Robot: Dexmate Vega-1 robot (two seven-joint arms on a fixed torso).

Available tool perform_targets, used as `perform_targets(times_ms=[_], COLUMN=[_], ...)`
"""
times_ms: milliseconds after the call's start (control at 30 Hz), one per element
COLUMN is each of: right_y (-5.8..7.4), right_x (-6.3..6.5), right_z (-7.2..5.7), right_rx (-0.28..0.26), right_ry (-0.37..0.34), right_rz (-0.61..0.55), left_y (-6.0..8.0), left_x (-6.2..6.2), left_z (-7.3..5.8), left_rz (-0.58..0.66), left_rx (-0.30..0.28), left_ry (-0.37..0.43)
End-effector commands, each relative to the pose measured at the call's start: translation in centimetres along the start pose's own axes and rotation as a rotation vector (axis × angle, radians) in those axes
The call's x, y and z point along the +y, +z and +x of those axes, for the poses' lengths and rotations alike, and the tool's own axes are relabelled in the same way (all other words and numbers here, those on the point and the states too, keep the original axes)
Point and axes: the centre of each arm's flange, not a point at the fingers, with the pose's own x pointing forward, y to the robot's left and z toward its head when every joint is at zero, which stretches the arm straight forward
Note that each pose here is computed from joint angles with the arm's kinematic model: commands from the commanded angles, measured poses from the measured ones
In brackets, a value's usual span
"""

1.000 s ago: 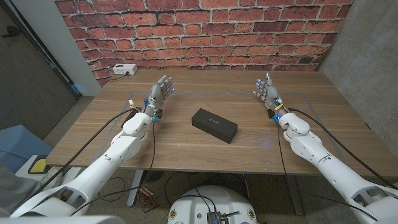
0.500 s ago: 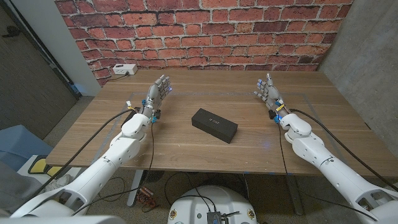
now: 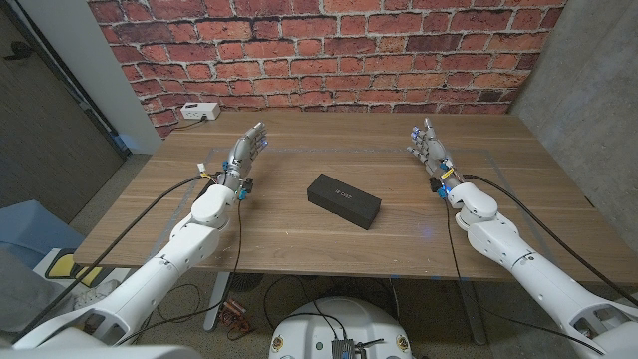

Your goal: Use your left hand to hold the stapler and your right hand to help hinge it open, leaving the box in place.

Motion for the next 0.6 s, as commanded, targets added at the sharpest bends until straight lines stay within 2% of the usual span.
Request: perform_targets(times_ms=[33, 100, 600], right_y=[-0.1, -0.1, 0.1], right_x=[1.4, 1.4, 1.3], right_z=[0.9, 0.9, 1.6], right_rx=[-0.013, -0.016, 0.001], right_ry=[0.023, 0.017, 0.037], right_rz=[-0.034, -0.041, -0.069], left_y=[0.8, 0.9, 0.9], left_x=[1.2, 1.4, 1.4], left_z=[-1.3, -1.4, -2.4], left_rz=[0.106, 0.150, 0.216], left_rx=[-0.005, 0.017, 0.028], left_ry=[0.039, 0.058, 0.105])
